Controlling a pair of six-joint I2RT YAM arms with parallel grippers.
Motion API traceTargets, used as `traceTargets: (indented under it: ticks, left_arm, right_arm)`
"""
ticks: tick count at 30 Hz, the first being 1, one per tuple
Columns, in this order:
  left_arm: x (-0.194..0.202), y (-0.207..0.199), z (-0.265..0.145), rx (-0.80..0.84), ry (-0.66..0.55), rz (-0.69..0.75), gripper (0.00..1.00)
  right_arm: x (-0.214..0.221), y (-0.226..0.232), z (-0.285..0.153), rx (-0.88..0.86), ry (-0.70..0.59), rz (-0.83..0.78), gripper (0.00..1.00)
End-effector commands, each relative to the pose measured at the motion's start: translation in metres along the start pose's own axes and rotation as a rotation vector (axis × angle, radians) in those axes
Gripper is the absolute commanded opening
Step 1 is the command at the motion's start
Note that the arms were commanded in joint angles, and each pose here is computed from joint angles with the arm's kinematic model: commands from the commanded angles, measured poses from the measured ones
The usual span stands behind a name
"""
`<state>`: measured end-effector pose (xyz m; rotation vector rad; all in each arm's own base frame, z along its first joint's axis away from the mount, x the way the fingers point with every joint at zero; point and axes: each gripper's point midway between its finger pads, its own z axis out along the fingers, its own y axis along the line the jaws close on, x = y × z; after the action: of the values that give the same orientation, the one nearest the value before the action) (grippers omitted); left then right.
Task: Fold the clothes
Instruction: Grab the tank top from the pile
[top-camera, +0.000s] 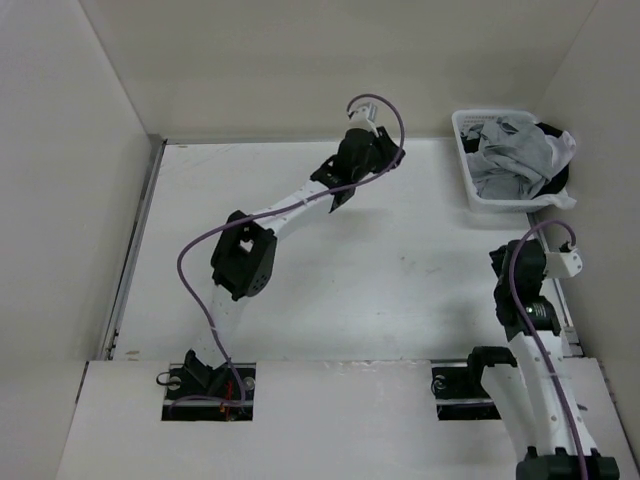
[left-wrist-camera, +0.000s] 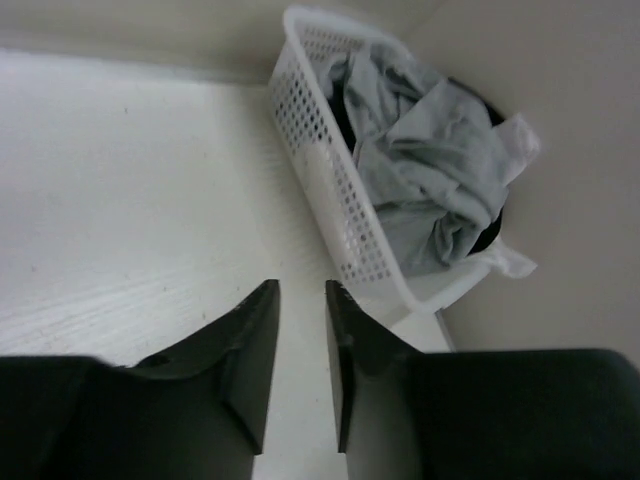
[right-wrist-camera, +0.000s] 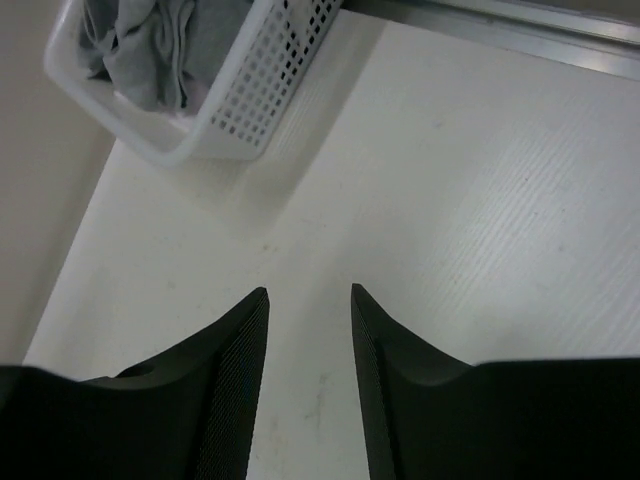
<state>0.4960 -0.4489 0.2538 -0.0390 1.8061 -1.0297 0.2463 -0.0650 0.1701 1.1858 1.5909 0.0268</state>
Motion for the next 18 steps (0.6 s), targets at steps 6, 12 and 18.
traceTargets:
  ticks: [6,12,18]
  left_arm:
    - [0.049,-0.003,-0.069,0.01,0.044,-0.025,0.45]
    - [0.071,0.006,-0.163,0.034,0.03,-0.01,0.55]
    - [0.121,0.048,-0.242,0.015,0.104,0.061,0.58]
  right_arm:
    - [-0.07,0.156,0.058,-0.361,-0.021,0.077,0.55]
    - [-0.108,0.193,0.127,-0.36,-0.036,0.069,0.38]
    - [-0.119,0.21,0.179,-0.305,-0.008,0.041,0.14]
